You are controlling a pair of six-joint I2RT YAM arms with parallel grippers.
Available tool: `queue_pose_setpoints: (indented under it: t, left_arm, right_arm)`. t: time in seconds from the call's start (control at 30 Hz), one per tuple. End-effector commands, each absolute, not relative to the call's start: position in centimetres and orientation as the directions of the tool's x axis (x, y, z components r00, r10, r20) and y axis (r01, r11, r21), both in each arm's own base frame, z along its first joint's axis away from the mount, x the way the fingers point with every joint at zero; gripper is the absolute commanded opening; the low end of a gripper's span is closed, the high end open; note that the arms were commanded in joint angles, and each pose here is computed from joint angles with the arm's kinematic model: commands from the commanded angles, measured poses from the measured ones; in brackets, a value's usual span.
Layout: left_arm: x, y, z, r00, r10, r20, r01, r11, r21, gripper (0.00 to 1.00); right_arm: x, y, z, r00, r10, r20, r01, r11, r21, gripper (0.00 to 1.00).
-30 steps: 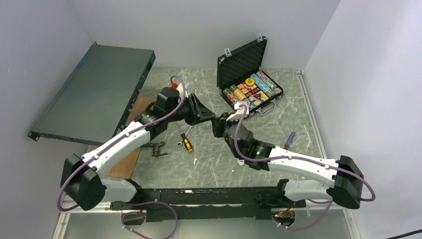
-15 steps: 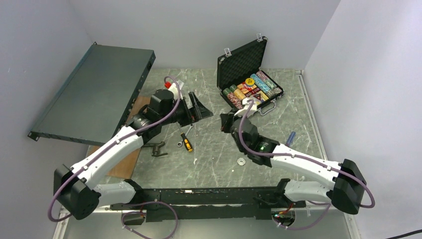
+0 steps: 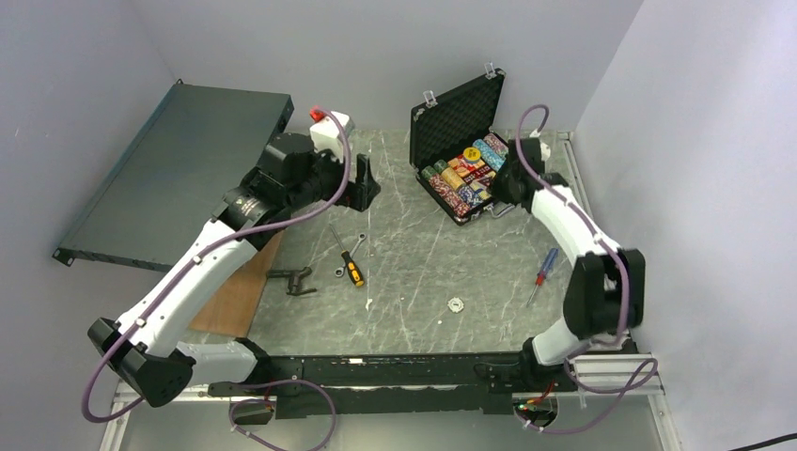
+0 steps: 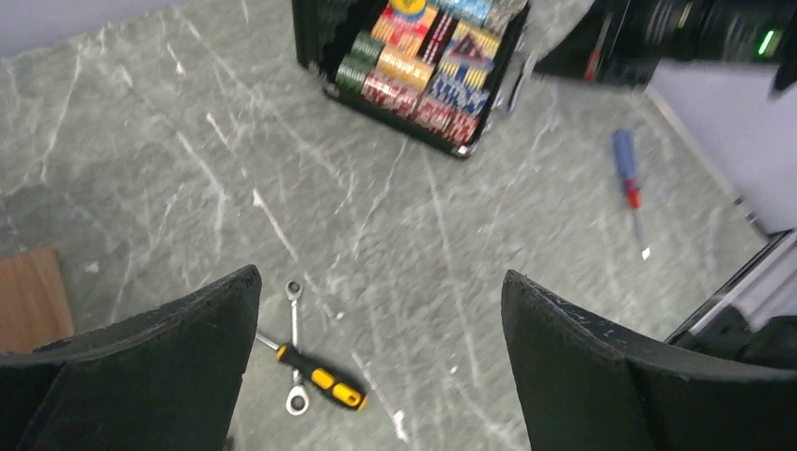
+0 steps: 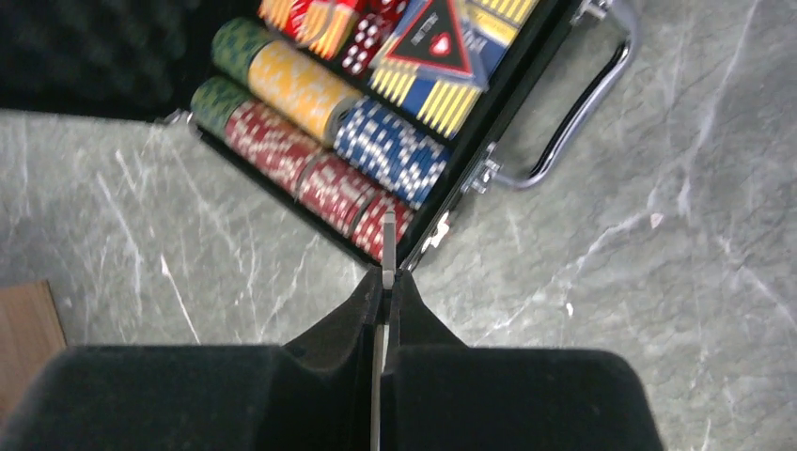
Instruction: Pack up texas hold em set
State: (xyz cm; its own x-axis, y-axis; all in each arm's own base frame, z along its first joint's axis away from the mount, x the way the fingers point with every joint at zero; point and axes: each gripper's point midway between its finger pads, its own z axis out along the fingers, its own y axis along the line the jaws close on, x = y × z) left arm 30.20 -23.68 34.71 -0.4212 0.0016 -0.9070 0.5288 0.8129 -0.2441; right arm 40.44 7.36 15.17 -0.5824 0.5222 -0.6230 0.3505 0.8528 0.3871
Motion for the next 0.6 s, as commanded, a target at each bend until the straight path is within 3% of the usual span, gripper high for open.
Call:
queue_pose_setpoints:
  t: [0.0, 0.2, 0.57]
  left_arm:
    - [30.0, -22.9, 29.2, -0.41, 0.188, -0.892, 0.589, 0.802, -0.102, 0.97]
    - [27.5, -25.0, 28.4, -0.376, 0.173, -0.91, 0.695, 0.702, -0.154, 0.97]
    - [23.8, -29.3, 26.9, -0.35, 0.263, -0.899, 0.809, 0.568, -0.148, 0.99]
  right_arm:
    - [41.3, 5.6, 13.1, -0.658, 0.596, -0.461, 0.479, 0.803, 0.354, 0.0]
    - [45.5, 1.2, 11.5, -0.55, 0.709, -0.441, 0.647, 0.696, 0.311, 0.0]
    - [50.8, -2.9, 11.3, -0.432, 0.759, -0.487, 0.736, 0.609, 0.297, 0.0]
